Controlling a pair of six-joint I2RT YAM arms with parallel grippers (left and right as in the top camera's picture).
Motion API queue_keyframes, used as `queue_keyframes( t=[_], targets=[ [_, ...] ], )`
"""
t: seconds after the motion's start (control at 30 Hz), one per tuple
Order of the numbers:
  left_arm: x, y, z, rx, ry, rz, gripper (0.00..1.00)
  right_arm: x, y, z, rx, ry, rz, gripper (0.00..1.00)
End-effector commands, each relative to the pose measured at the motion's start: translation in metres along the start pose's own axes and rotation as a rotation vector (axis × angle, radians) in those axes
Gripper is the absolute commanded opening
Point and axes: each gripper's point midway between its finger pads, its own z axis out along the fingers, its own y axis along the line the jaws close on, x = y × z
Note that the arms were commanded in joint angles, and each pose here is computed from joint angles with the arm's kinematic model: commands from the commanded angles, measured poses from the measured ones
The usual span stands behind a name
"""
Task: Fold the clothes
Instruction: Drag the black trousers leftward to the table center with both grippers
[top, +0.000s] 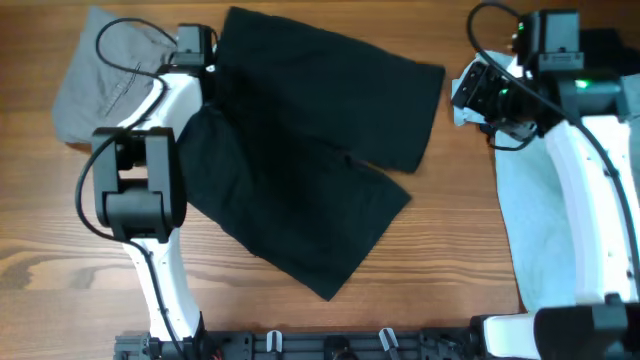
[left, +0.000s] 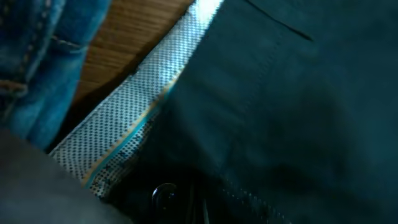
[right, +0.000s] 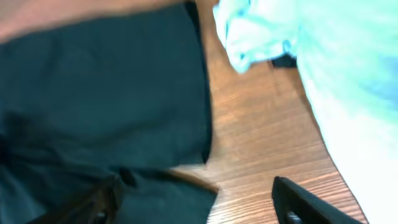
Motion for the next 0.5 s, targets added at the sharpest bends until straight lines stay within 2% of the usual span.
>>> queue_keyframes(
  t=[0.0, 0.13, 0.2, 0.23, 0.33, 0.43, 0.47],
  targets=[
    [0.021, -0.019, -0.007, 0.056, 0.059, 0.009, 0.10, 0.024, 0.006, 0.056, -0.039, 0.168, -0.061, 0.72],
    [0.003, -0.033, -0.041, 0.089, 0.001, 0.022, 0.20, 0.053, 0.011, 0.119, -0.090, 0.360, -0.071, 0.63],
    [-0.003, -0.040, -0.059, 0.127, -0.013, 0.024, 0.24, 0.055, 0.011, 0.149, -0.090, 0.381, -0.063, 0.49],
    [-0.007, -0.044, -0.067, 0.148, -0.022, 0.024, 0.26, 0.055, 0.010, 0.164, -0.086, 0.386, -0.054, 0.36],
    [-0.013, -0.047, -0.090, 0.170, -0.039, 0.025, 0.31, 0.075, 0.011, 0.198, -0.108, 0.482, 0.006, 0.16],
    [-0.012, -0.046, -0.101, 0.167, -0.033, 0.024, 0.36, 0.085, 0.002, 0.222, -0.079, 0.517, 0.027, 0.07],
    [-0.011, -0.046, -0.101, 0.166, -0.030, 0.024, 0.39, 0.083, -0.015, 0.230, 0.020, 0.496, 0.067, 0.04]
  ],
)
